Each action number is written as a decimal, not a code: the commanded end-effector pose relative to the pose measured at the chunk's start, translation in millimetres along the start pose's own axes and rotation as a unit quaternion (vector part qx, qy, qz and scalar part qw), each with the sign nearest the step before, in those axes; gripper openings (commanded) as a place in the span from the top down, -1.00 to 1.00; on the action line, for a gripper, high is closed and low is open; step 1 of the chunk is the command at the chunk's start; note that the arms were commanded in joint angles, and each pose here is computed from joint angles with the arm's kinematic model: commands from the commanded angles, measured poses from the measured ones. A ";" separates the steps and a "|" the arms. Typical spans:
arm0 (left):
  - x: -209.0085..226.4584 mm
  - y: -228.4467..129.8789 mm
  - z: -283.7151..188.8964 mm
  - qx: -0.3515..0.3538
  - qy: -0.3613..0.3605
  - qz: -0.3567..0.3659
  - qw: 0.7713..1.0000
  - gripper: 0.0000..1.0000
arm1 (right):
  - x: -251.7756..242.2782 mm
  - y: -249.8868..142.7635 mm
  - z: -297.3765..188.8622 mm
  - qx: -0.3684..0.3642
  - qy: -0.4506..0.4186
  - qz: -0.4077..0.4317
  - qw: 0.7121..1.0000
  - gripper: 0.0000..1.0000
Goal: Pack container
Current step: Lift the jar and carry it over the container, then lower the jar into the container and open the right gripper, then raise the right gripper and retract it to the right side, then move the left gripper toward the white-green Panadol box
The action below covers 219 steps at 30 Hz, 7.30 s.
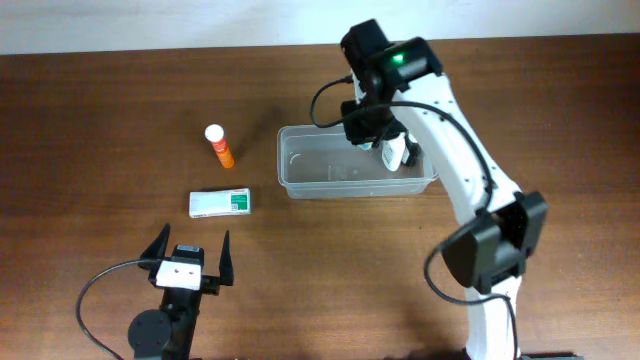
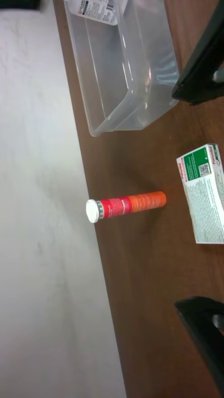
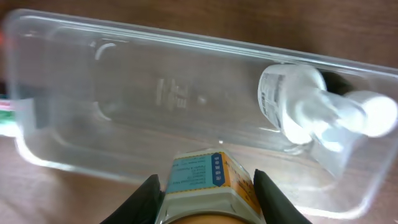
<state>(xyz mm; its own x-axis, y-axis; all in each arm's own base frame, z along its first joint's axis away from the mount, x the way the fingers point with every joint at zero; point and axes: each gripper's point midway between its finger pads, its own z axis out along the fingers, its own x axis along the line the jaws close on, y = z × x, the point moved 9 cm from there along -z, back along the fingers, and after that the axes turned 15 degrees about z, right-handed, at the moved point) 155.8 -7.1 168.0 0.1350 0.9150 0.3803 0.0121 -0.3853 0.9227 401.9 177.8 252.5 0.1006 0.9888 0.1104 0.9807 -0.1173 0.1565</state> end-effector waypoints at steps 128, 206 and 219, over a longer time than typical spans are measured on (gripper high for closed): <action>0.5 -2.0 0.0 0.001 0.005 0.008 1.000 -0.99 | -189.8 -34.8 -243.8 -0.256 0.023 0.203 0.945 -0.97; -17.4 13.7 -3.2 -0.076 -0.113 0.010 0.991 -0.99 | -292.9 -24.4 -102.4 -0.044 -0.057 0.343 0.937 -0.97; -23.3 47.4 -15.7 -0.168 -0.203 -0.020 0.964 -0.99 | -292.9 -24.3 -102.4 -0.044 -0.057 0.343 0.937 -0.97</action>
<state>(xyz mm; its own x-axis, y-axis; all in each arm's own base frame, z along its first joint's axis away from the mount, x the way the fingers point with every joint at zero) 142.4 -42.6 191.5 0.4833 0.7803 0.3970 -0.2798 -0.2920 0.9146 332.0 -115.8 319.2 0.7146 0.6884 0.1244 0.6682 -0.7243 0.1699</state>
